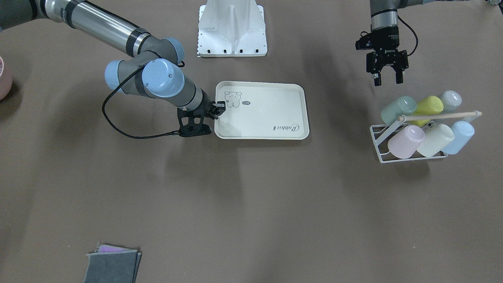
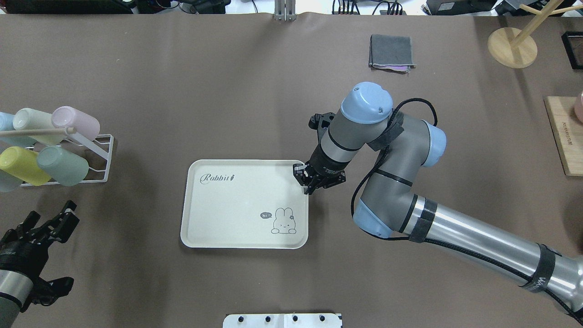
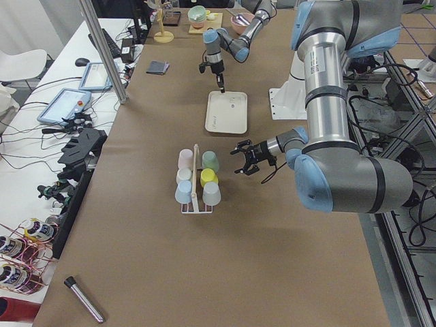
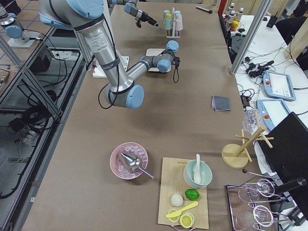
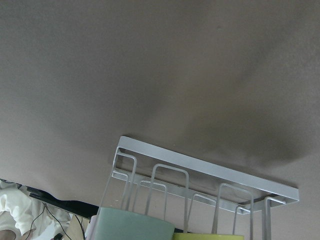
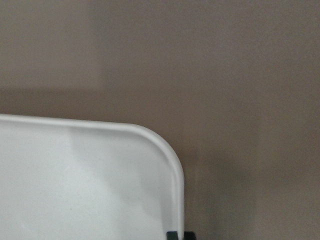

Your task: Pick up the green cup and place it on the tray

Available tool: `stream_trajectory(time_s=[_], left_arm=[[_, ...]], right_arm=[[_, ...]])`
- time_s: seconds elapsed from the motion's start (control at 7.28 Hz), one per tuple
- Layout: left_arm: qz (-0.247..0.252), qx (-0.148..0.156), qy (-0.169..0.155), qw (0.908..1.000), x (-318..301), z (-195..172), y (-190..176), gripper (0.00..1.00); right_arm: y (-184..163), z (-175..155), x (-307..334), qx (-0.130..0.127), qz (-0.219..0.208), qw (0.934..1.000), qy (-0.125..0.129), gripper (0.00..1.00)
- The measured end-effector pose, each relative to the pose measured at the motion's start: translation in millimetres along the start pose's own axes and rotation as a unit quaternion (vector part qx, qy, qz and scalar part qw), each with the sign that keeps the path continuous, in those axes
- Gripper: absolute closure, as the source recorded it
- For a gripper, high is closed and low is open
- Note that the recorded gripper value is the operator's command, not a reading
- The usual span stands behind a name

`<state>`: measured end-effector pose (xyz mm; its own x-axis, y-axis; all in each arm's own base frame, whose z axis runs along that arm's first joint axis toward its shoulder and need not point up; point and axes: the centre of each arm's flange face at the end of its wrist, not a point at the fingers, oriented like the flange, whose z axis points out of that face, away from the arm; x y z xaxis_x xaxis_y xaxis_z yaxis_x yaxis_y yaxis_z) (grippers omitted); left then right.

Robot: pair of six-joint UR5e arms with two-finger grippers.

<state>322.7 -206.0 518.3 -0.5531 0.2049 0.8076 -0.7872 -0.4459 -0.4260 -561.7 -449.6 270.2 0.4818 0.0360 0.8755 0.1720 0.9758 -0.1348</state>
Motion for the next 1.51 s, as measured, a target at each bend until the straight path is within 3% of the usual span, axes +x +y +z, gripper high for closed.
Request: stream_trajectory(time_s=[0.14, 0.55, 0.96, 1.24, 1.51], left_arm=[[0.024, -0.011, -0.010, 0.9996, -4.6, -1.6, 1.7, 0.03], [0.058, -0.044, -0.030, 0.9969, -8.2, -0.2, 6.2, 0.02], [0.056, -0.056, -0.026, 0.9965, 0.2, 8.5, 4.3, 0.02], [0.048, -0.058, -0.019, 0.9970, 3.6, 14.4, 8.5, 0.02], [0.046, -0.053, -0.011, 0.9975, 10.3, 20.5, 6.2, 0.02]], right_arm=[[0.0, 0.6, 1.2, 0.000, 0.000, 1.0000, 0.001, 0.00], [-5.7, -5.8, 10.0, 0.007, 0.004, 1.0000, 0.002, 0.00], [-23.6, -66.4, 53.3, 0.037, 0.016, 0.9991, -0.013, 0.00], [-16.4, -106.9, 92.8, 0.047, 0.014, 0.9985, -0.025, 0.00], [-0.9, -131.7, 145.9, 0.051, -0.002, 0.9985, -0.021, 0.00]])
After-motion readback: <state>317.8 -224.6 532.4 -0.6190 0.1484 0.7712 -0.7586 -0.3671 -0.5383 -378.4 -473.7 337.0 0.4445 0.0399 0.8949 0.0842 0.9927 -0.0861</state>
